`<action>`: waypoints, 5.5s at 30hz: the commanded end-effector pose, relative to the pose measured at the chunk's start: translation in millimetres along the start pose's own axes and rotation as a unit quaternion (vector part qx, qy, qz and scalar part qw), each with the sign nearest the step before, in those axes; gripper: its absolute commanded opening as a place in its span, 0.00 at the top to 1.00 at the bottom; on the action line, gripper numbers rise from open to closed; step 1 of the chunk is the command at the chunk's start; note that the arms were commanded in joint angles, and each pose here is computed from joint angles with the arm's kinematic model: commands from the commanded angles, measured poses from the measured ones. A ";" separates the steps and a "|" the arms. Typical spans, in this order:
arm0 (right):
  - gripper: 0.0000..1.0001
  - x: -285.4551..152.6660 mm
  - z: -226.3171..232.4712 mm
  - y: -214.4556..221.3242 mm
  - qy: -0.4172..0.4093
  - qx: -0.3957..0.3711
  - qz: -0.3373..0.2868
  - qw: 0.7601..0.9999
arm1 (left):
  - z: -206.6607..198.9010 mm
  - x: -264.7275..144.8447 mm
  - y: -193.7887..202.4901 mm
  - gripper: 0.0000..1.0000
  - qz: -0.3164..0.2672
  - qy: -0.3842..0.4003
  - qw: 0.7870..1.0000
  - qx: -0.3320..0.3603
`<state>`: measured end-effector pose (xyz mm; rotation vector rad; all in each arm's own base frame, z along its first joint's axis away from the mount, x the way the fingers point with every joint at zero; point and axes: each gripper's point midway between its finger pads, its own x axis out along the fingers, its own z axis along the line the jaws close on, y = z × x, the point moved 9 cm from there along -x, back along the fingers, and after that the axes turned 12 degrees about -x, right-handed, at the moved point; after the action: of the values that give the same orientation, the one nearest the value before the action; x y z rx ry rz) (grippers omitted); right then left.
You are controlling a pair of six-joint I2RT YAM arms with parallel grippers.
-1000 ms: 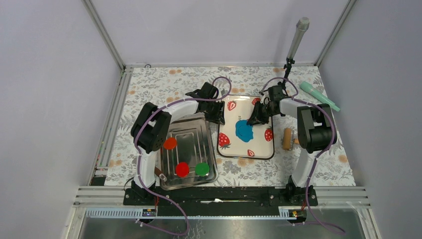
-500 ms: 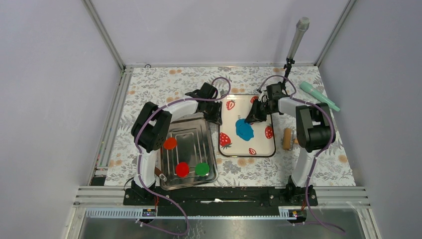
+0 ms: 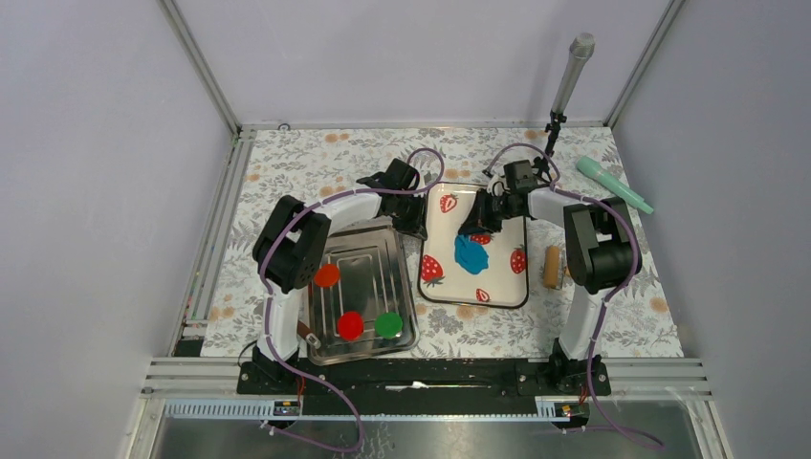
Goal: Roll out the dumpling wrappers from the dough
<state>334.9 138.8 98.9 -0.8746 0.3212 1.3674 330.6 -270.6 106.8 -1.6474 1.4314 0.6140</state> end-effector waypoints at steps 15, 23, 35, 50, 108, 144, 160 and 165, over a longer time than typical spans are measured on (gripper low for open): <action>0.87 -29.9 75.0 47.2 -0.071 -0.100 0.043 0.992 | -10.6 -2.0 -28.7 0.86 -0.048 0.019 0.999 0.012; 0.87 -58.9 94.5 59.9 -0.069 -0.145 0.035 0.986 | -10.3 -14.8 -42.2 0.85 -0.071 0.017 0.997 0.030; 0.87 -135.4 80.5 71.4 -0.016 -0.092 -0.016 0.996 | -13.8 -31.9 -38.8 0.84 -0.077 0.026 0.995 0.051; 0.87 -187.4 74.2 -0.8 0.034 -0.112 -0.114 0.987 | -14.8 -40.0 -38.6 0.83 -0.083 0.033 0.995 0.048; 0.11 -90.1 32.0 -64.9 0.003 -0.219 -0.013 0.976 | -98.9 -0.1 -98.3 0.36 -0.069 0.373 0.925 -0.015; 0.10 -102.2 47.4 -72.0 -0.015 -0.221 -0.021 0.975 | -78.9 66.0 -74.5 0.33 -0.072 0.191 0.972 -0.121; 0.10 -115.8 48.0 -81.7 0.050 -0.247 -0.037 0.967 | -92.2 40.4 -87.5 0.33 -0.099 0.217 0.969 -0.065; 0.12 -132.2 54.5 -72.4 0.075 -0.273 -0.035 0.958 | -112.5 -4.7 -98.3 0.33 -0.112 0.292 0.950 -0.019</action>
<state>374.0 91.9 210.3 -1.3146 0.0790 1.4025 403.4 -367.7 114.8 -2.0773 1.5690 0.3695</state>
